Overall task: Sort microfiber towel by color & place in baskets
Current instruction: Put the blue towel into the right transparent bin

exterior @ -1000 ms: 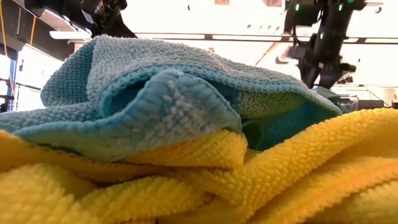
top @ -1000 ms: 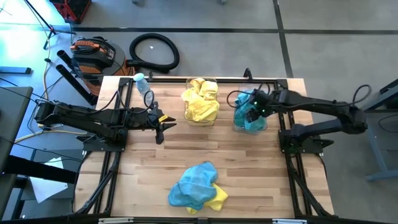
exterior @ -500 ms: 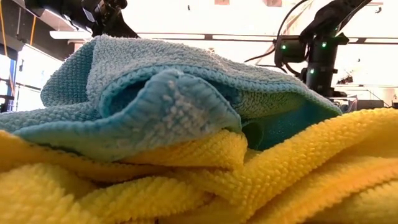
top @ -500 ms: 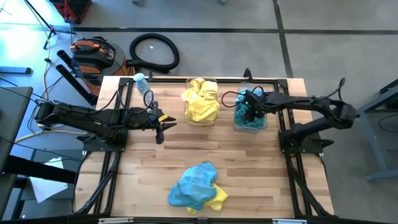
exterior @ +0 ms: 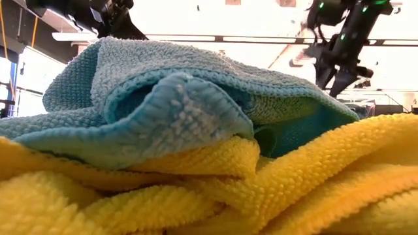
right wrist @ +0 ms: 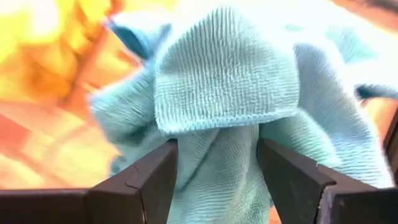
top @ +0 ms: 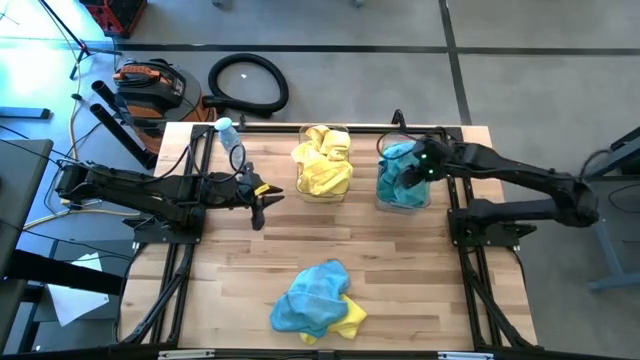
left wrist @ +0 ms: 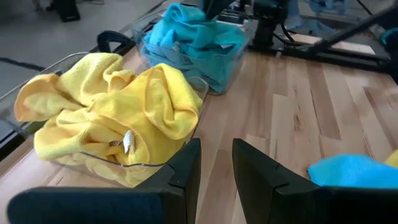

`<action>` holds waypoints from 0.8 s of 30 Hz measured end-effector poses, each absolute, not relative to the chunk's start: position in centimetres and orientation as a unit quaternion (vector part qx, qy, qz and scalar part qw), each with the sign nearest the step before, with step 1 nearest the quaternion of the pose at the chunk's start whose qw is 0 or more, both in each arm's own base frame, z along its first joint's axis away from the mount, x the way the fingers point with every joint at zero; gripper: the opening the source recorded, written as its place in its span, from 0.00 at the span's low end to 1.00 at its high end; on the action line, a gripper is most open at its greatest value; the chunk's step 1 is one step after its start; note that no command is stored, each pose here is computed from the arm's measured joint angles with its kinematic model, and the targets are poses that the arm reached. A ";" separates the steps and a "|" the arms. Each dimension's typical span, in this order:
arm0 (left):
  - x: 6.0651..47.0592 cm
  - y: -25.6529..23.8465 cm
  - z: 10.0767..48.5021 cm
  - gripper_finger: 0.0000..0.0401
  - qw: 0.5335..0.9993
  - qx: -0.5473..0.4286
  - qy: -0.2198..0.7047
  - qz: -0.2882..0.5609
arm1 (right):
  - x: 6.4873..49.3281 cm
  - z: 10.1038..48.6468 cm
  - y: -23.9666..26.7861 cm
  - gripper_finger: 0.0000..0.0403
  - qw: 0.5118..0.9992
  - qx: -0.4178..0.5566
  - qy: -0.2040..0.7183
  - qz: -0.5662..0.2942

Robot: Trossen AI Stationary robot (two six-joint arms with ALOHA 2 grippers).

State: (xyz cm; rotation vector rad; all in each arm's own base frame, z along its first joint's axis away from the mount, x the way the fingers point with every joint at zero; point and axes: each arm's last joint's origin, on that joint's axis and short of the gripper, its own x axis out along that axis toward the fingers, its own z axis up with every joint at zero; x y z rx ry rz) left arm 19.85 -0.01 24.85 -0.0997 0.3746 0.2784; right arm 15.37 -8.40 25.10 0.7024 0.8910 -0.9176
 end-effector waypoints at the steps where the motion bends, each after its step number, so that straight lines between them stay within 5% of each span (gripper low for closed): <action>1: 19.8 0.0 24.8 0.19 0.971 -0.055 0.184 0.143 | 15.2 25.7 -8.2 0.55 0.753 0.321 0.395 -0.417; 9: 21.0 -1.5 23.5 0.19 0.968 -0.048 0.210 0.132 | 13.4 28.1 -6.3 0.55 0.797 0.312 0.346 -0.384; 24: 28.7 -11.9 22.9 0.19 0.940 0.015 0.336 0.059 | 13.6 28.1 0.7 0.55 0.825 0.301 0.334 -0.341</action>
